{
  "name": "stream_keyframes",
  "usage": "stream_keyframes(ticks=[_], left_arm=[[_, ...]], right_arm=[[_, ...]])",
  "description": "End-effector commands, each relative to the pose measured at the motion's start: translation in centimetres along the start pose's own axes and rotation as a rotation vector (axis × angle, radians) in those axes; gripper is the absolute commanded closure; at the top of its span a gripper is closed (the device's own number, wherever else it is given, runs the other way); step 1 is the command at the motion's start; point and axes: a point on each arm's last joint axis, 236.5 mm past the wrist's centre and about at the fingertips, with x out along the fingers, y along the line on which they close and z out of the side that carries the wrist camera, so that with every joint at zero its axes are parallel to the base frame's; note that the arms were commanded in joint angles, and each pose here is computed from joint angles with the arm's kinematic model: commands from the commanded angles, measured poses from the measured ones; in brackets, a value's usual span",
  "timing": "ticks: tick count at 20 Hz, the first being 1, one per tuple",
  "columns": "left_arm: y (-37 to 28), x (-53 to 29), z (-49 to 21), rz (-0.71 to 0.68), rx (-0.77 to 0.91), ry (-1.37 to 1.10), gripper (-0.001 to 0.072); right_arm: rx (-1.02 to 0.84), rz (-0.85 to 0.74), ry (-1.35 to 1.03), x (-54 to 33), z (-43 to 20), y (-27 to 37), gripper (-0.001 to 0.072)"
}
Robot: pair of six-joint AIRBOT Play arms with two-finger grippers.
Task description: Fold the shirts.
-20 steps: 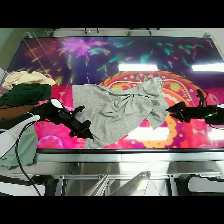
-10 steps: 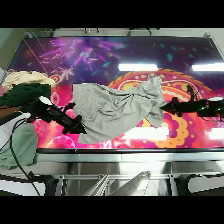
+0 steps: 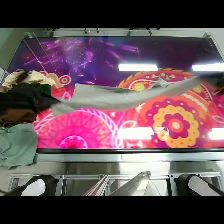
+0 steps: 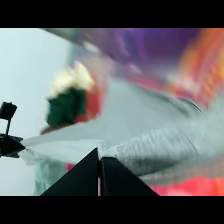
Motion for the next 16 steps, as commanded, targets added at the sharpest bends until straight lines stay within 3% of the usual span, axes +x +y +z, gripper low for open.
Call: stream_keyframes(ticks=[1, 5, 7, 9, 12, 16], left_arm=[[-16.1, -5.6, -1.2, -0.176, 0.495, -0.162, 0.0687], [-26.0, -11.6, -0.8, -0.06, 0.872, -0.449, 0.0685], [-26.4, -13.8, 0.1, 0.037, 0.919, -0.53, 0.0684], [-24.6, -14.8, 1.5, 0.069, 0.839, -0.536, 0.0684], [-20.2, -11.9, 3.5, -0.046, 0.672, -0.378, 0.0684], [-9.5, -3.9, 7.1, -0.056, 0.381, -0.131, 0.0684]], right_arm=[[-0.452, 0.082, -0.332, -4.3, 4.4, 17.4, 0.0703], [-0.832, -0.013, -0.543, -7.0, 6.9, 29.3, 0.0703], [-0.975, -0.133, -0.611, -8.1, 8.2, 32.1, 0.0703], [-0.991, -0.225, -0.579, -8.1, 8.7, 30.9, 0.0703], [-0.911, -0.227, -0.462, -6.8, 9.3, 26.0, 0.0703], [-0.684, -0.259, -0.176, -1.0, 8.3, 12.5, 0.0703]])
